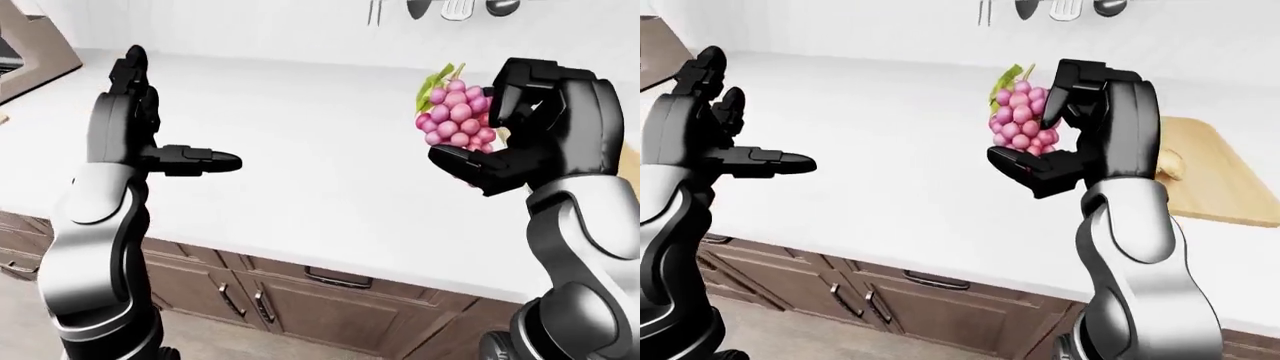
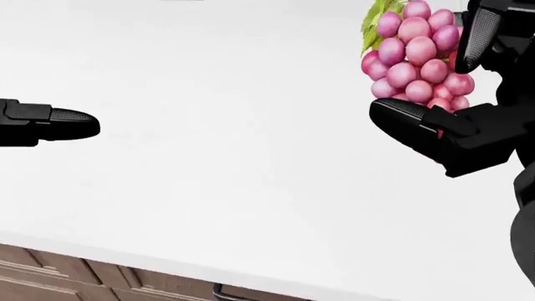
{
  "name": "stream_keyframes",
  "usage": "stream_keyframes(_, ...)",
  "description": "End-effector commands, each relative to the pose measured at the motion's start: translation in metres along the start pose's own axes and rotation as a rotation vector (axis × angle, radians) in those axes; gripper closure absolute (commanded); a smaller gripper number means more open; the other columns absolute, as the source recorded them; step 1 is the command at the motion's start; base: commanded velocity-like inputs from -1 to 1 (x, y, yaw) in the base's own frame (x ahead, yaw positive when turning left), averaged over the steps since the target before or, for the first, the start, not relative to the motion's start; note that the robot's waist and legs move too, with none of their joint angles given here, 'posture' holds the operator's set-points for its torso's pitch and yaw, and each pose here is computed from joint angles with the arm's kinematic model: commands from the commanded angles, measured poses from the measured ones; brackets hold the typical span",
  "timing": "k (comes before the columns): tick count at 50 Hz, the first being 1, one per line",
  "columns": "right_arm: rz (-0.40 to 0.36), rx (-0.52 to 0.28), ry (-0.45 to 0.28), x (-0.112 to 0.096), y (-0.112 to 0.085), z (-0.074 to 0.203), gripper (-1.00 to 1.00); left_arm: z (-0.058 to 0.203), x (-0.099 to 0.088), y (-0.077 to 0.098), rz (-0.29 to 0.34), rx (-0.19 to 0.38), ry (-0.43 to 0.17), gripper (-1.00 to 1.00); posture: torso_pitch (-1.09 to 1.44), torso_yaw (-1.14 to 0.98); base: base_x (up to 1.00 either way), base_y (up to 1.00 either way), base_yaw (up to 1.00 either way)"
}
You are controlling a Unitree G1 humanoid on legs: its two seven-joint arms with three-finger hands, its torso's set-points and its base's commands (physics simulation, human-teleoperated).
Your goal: Place the mushroom and the grape on separate cutting boards.
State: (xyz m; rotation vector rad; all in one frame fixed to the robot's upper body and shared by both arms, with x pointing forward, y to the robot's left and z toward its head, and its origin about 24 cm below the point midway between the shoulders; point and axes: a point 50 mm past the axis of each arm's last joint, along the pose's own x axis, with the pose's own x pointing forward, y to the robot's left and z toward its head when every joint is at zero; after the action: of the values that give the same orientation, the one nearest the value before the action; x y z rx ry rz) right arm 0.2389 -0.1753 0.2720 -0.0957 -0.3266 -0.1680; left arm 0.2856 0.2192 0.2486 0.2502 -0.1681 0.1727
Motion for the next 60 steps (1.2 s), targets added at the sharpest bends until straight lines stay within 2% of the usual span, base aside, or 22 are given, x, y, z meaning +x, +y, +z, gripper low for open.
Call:
stream_keyframes(1,-0.022,0.009,-0.107,-0.003,-0.002,0.015,1.0,0.016,-0.002,0.003,0.019,0.008,-0.089,-1.0,0.0,0.0,0.0,0.0,0.0)
stream_keyframes(16,-0.024,0.012,-0.095,-0.004,-0.003,0.01,1.0,0.013,-0.002,0.001,0.016,0.01,-0.081,-1.0,0.0,0.0,0.0,0.0,0.0)
stream_keyframes(17,-0.018,0.011,-0.097,-0.004,-0.002,0.01,1.0,0.014,-0.002,0.003,0.028,-0.018,-0.082,-1.0,0.0,0.0,0.0,0.0,0.0)
stream_keyframes(18,-0.016,0.01,-0.098,-0.004,-0.002,0.01,1.0,0.014,-0.003,0.004,0.025,-0.006,-0.082,-1.0,0.0,0.0,0.0,0.0,0.0)
stream_keyframes(33,-0.013,0.007,-0.094,-0.005,-0.001,0.008,1.0,0.013,-0.004,0.002,0.025,-0.018,-0.076,-1.0,0.0,0.0,0.0,0.0,0.0)
stream_keyframes(35,-0.013,0.006,-0.094,-0.005,-0.001,0.007,1.0,0.011,-0.004,0.002,0.018,0.03,-0.073,-1.0,0.0,0.0,0.0,0.0,0.0)
stream_keyframes(36,-0.012,0.007,-0.092,-0.005,-0.001,0.007,1.0,0.012,-0.004,0.003,0.024,0.009,-0.075,-1.0,0.0,0.0,0.0,0.0,0.0)
stream_keyframes(52,-0.005,0.011,-0.087,-0.007,0.001,0.004,1.0,0.008,-0.006,0.003,0.024,0.008,-0.066,-1.0,0.0,-0.08,0.0,0.0,0.0)
stream_keyframes(60,-0.002,0.008,-0.08,-0.006,0.002,0.002,1.0,0.01,-0.006,0.003,0.027,-0.014,-0.07,-1.0,0.0,-0.09,0.0,0.04,0.0)
